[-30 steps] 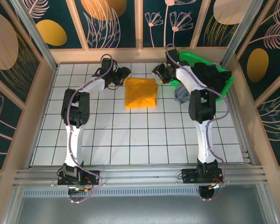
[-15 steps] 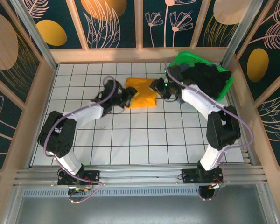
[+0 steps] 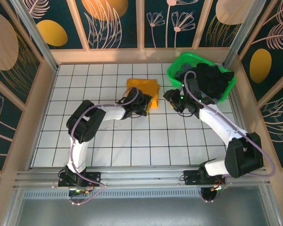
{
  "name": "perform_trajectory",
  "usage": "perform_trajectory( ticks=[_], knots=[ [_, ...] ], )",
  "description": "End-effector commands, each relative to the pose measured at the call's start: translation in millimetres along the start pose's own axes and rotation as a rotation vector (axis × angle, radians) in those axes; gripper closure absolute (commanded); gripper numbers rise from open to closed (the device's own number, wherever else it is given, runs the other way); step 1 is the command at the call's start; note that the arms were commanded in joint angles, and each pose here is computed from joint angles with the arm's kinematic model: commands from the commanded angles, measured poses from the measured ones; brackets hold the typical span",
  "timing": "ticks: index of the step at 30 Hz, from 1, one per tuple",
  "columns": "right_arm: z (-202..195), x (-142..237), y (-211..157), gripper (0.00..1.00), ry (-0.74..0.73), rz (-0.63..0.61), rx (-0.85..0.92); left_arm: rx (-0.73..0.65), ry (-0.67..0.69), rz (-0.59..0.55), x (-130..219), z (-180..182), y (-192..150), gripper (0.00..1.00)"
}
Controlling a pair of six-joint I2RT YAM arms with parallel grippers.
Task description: Fold and stack the t-shirts
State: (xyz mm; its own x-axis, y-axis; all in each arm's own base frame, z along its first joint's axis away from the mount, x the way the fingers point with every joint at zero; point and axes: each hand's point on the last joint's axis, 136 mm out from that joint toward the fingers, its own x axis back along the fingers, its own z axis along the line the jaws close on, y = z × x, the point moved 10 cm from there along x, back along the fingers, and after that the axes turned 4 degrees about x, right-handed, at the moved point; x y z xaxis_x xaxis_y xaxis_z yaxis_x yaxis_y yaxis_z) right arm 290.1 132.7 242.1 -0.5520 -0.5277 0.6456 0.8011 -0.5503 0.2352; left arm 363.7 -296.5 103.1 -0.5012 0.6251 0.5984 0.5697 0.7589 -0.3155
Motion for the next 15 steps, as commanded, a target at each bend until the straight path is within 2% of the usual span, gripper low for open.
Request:
perform_trajectory(
  ticks=[1,4,9,13,15],
  knots=[
    [-11,9,-5,0.49,-0.02,-0.02,-0.033,0.097,0.008,-0.034,-18,-3,2,0.37],
    [-15,13,-9,0.49,-0.02,-0.016,-0.043,0.138,0.096,-0.045,-36,9,7,0.5],
    [-18,15,-12,0.51,-0.018,-0.004,-0.051,0.249,0.111,-0.091,-48,28,20,0.84],
    [-14,17,-10,0.52,-0.012,-0.007,-0.047,0.281,0.088,-0.151,-46,28,45,1.0],
    [-12,18,-9,0.52,-0.012,-0.01,-0.041,0.269,0.062,-0.172,-39,21,61,1.0]
  ],
)
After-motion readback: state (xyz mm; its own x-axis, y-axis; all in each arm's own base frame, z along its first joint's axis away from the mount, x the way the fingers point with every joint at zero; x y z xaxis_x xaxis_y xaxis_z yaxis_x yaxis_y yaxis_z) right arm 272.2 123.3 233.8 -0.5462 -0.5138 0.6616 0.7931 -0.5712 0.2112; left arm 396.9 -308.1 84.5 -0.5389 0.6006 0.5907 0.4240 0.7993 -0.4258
